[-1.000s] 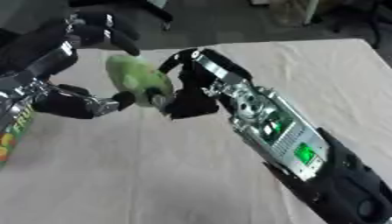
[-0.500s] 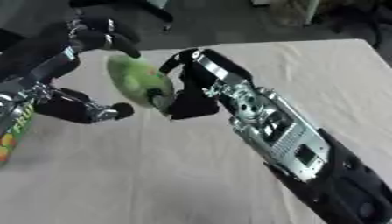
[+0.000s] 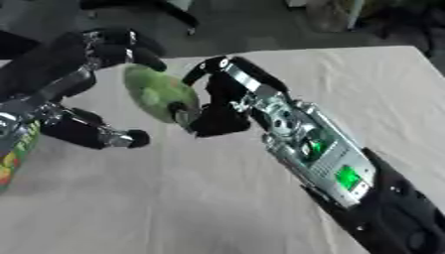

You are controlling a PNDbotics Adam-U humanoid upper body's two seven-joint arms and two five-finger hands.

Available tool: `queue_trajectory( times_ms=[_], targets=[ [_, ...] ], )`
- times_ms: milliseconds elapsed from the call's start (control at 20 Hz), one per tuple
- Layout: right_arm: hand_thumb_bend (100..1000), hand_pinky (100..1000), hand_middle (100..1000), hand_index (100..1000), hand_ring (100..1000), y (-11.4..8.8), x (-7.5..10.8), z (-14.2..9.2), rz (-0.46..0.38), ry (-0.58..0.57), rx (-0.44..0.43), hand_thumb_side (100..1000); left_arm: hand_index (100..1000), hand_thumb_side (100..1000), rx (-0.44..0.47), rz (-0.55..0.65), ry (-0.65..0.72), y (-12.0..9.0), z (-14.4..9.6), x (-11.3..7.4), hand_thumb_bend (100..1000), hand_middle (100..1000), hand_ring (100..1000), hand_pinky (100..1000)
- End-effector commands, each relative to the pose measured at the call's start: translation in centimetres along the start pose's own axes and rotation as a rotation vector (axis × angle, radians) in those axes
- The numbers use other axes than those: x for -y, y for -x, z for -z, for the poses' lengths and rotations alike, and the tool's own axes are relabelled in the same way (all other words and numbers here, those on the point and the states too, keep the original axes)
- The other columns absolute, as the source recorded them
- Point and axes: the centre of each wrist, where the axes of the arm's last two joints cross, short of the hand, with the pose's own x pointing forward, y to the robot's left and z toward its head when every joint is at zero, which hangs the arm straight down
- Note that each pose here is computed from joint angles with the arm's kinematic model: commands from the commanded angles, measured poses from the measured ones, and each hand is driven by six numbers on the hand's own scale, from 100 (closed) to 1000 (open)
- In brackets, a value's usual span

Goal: Pick up the objects with one hand, pass them to the other hand, and then place them into the box on the other side of the table.

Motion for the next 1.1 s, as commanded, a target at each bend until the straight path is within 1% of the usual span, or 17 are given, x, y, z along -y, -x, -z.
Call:
queue_trajectory(
  times_ms=[50,300,500,550,600,800,1100],
  targets=[
    [243,388,100,226,238,-0.8,0.7,-0.4,-0.025,0.017,0.035,100,797,100,-0.005,0.057,-0.018,0.2,0.1,-0.8,697,771,840,774],
    [249,384,100,228,236,-0.9,0.8,-0.3,-0.031,0.013,0.041,100,786,100,-0.033,0.080,-0.023,0.6,0.3,-0.3,684,758,831,761],
    [253,382,100,228,234,-0.9,0.8,-0.3,-0.034,0.015,0.044,100,774,100,-0.051,0.064,-0.027,1.1,0.2,0.3,693,747,827,753],
    [195,382,100,227,234,-0.9,0.8,-0.3,-0.035,0.017,0.044,100,773,100,-0.055,0.058,-0.027,1.2,0.2,0.5,697,747,827,752],
    [165,381,100,227,234,-0.9,0.8,-0.3,-0.036,0.019,0.044,100,772,100,-0.058,0.053,-0.027,1.4,0.1,0.6,701,751,827,751],
    [138,379,100,224,232,-0.9,0.7,-0.3,-0.039,0.023,0.042,100,774,100,-0.059,0.039,-0.030,1.9,0.2,1.2,700,756,826,746],
    [130,376,100,222,230,-1.0,0.7,-0.3,-0.038,0.019,0.045,100,775,100,-0.045,0.054,-0.058,2.0,0.4,1.4,693,753,820,744]
  ],
)
